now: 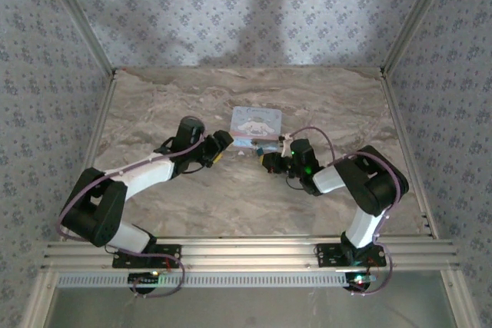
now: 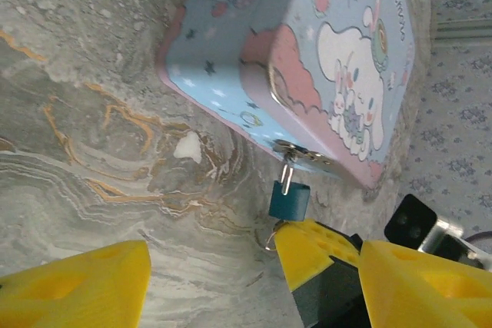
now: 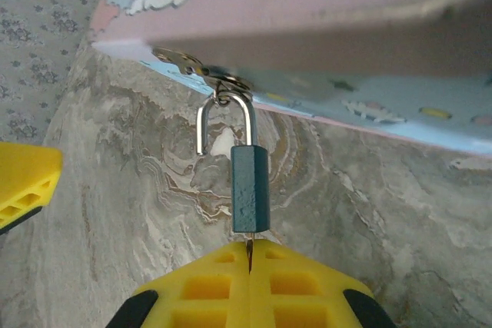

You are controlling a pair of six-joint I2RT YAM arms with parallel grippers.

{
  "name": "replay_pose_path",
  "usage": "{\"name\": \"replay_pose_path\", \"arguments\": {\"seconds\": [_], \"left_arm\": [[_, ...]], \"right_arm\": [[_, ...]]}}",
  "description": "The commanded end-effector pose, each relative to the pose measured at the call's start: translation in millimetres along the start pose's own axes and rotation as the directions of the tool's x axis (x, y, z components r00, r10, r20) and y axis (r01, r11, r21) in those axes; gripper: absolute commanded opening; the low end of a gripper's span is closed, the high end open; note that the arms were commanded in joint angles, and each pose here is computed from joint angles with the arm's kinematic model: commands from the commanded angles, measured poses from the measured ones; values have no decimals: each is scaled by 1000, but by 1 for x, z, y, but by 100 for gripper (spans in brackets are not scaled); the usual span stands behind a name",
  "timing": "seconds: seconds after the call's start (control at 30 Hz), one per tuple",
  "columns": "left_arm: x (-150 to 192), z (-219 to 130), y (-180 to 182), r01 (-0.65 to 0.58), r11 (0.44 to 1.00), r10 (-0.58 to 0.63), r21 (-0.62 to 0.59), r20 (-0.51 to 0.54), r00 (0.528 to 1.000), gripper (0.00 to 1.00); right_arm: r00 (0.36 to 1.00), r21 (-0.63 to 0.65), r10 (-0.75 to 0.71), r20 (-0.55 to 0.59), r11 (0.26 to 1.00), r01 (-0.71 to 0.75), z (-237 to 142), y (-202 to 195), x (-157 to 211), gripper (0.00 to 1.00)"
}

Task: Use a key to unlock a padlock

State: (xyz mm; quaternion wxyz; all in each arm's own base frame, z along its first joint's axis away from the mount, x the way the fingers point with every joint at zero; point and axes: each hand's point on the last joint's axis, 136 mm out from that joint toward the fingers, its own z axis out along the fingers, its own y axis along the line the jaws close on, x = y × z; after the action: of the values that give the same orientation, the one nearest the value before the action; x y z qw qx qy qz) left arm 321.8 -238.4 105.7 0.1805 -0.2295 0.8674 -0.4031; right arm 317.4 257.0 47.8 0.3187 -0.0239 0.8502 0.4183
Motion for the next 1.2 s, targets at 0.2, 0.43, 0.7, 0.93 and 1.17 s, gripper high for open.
{"name": "replay_pose_path", "arguments": {"seconds": [0.2, 0.43, 0.7, 0.93, 1.17], "left_arm": [[-32, -3, -22, -88, 996, 88, 5, -6, 996, 77], [-50, 20, -40, -193, 981, 191, -26, -61, 980, 78], [-79, 55, -30, -236, 964, 229, -122, -70, 971, 79], [-80, 76, -21, -245, 959, 231, -141, -112, 967, 77], [-71, 75, 2, -257, 948, 231, -187, -146, 962, 76]], "right_arm": [[992, 46, 123, -30, 992, -122, 0, -18, 7, 0], [992, 41, 124, -31, 992, -123, 0, -19, 6, 0], [994, 36, 104, -25, 994, -103, -1, -17, 4, 0], [994, 37, 102, -24, 994, -101, -1, -18, 3, 3], [994, 44, 107, -27, 993, -106, -3, -20, 5, 6]]}}
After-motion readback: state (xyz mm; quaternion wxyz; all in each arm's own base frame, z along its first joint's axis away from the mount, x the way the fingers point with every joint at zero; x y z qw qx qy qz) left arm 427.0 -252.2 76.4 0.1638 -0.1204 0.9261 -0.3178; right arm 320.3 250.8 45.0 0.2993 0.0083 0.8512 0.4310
